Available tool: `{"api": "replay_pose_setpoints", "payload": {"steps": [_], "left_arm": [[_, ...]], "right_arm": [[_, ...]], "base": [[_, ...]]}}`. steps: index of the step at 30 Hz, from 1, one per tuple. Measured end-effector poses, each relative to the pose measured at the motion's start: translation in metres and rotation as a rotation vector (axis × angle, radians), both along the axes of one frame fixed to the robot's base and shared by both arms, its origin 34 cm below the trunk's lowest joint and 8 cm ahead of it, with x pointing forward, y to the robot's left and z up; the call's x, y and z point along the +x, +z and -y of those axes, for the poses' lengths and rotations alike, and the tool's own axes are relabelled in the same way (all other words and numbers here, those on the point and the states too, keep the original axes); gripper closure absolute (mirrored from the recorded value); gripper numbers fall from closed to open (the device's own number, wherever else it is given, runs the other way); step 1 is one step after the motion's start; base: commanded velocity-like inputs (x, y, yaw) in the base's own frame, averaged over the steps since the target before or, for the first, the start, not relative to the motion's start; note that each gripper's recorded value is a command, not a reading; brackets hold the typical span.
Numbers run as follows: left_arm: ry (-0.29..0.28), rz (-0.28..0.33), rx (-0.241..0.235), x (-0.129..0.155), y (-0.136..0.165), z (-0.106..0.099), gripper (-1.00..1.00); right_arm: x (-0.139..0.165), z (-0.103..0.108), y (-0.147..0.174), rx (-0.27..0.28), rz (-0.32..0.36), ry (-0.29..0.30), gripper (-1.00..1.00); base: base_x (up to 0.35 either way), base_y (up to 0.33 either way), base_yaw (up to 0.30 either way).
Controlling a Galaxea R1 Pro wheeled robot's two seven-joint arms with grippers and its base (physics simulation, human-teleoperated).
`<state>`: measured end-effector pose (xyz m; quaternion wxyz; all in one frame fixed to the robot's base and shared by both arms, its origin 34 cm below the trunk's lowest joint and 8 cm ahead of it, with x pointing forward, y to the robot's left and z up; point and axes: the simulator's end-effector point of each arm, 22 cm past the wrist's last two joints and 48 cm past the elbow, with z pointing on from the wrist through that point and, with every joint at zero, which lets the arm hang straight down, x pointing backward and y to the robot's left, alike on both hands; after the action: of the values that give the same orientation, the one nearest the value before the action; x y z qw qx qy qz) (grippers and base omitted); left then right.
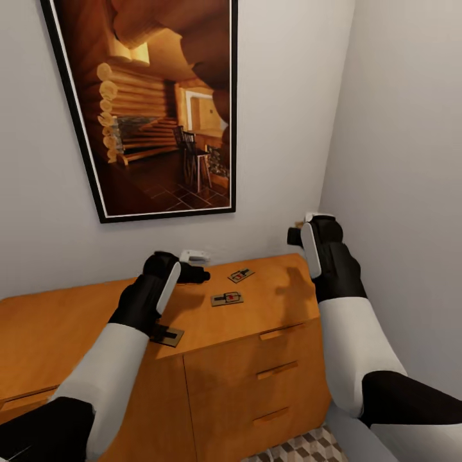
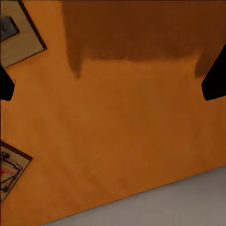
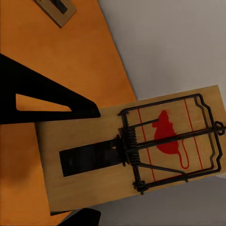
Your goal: Take the four mousetraps from the cabinet in the bathroom and place them on the bathroom floor. Make sure all four end up on the same floor surface, and ensure that at least two of them are either under or directly next to the same bathroom sink.
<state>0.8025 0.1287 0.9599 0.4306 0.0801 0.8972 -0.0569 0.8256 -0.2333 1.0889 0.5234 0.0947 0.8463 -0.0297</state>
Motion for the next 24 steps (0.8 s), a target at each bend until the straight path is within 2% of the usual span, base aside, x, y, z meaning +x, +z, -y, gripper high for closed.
{"api": "replay_pose_setpoints", "payload": {"steps": [5, 8, 11, 15, 24], "left_arm": [[-0.015, 0.020, 0.003, 0.016, 0.032, 0.010, -1.00], [-0.019, 0.075, 0.008, 0.025, 0.070, 0.013, -1.00], [-0.023, 0.116, 0.010, 0.027, 0.090, 0.015, -1.00], [-0.030, 0.140, 0.008, 0.027, 0.102, 0.020, -1.00], [-0.036, 0.151, 0.002, 0.026, 0.108, 0.023, -1.00]], "right_arm": [[-0.001, 0.000, -0.001, -0.001, 0.004, 0.005, 1.00], [-0.002, -0.002, -0.002, 0.001, 0.005, 0.010, 1.00], [-0.001, -0.003, -0.002, 0.003, 0.004, 0.014, 1.00], [-0.001, -0.004, -0.003, 0.004, 0.003, 0.017, 1.00], [-0.001, -0.003, -0.003, 0.004, 0.003, 0.017, 1.00]], "base": [[0.000, 0.000, 0.000], [0.000, 0.000, 0.000], [0.000, 0.000, -0.024], [0.000, 0.000, -0.132], [0.000, 0.000, -0.220]]}}
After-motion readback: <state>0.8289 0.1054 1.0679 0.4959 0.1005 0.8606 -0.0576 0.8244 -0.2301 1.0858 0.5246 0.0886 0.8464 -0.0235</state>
